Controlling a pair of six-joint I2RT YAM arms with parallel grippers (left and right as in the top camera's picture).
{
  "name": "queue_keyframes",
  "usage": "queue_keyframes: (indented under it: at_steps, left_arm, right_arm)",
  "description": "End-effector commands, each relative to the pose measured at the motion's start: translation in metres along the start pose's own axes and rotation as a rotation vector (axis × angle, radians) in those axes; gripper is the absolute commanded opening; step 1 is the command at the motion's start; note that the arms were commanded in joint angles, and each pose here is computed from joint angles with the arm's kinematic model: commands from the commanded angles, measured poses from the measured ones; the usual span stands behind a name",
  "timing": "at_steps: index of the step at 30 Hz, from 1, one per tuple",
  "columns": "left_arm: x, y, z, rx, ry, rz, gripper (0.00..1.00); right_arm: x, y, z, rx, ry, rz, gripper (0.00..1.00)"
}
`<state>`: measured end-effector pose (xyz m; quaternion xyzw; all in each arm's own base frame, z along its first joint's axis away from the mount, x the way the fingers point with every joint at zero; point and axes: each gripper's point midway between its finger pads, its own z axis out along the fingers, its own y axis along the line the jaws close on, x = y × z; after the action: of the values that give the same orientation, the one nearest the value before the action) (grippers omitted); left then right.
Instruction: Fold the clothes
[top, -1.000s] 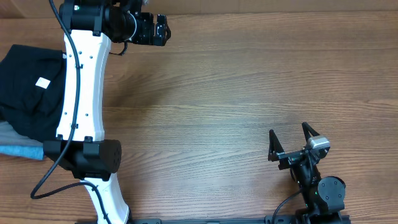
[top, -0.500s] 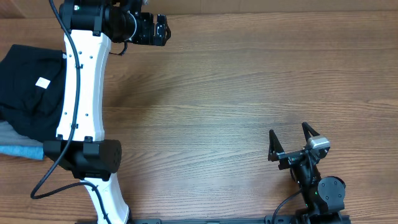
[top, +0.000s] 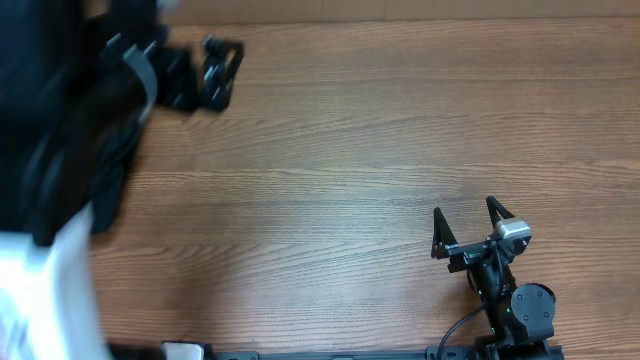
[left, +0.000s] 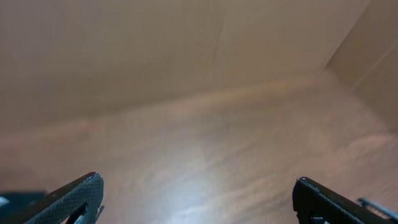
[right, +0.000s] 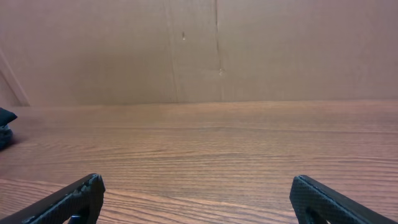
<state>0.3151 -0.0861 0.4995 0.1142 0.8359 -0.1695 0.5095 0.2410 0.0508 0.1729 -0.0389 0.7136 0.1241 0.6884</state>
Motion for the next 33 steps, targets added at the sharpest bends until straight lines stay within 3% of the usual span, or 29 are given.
queue_keyframes:
  at_steps: [1, 7, 13, 15, 20, 28, 33]
  left_arm:
    - [-0.001, -0.027, -0.085, -0.009, -0.144, 0.032, 1.00]
    - [0.086, -0.062, -0.196, 0.000, -0.133, 0.026, 1.00]
    - [0.134, -0.069, -0.224, -0.005, -0.149, 0.030, 1.00]
    - [0.172, -0.061, -0.205, -0.011, -0.045, -0.004, 1.00]
    - [0.215, -0.031, -0.135, -0.054, 0.070, -0.051, 1.00]
    - [0.237, 0.025, 0.007, -0.056, -0.095, -0.037, 1.00]
    - [0.248, 0.052, 0.051, -0.089, -0.250, 0.010, 1.00]
  right_arm:
    - [0.002, -0.004, 0.000, 0.017, -0.004, 0.001, 1.00]
    - [0.002, -0.004, 0.000, 0.017, -0.004, 0.001, 1.00]
    - [0.002, -0.004, 0.000, 0.017, -0.004, 0.001, 1.00]
    - [0.002, -0.004, 0.000, 0.017, -0.004, 0.001, 1.00]
    - [0.002, -0.004, 0.000, 0.017, -0.004, 0.001, 1.00]
    - [0.002, -0.004, 0.000, 0.017, -0.004, 0.001, 1.00]
    - [0.002, -0.004, 0.000, 0.017, -0.004, 0.001, 1.00]
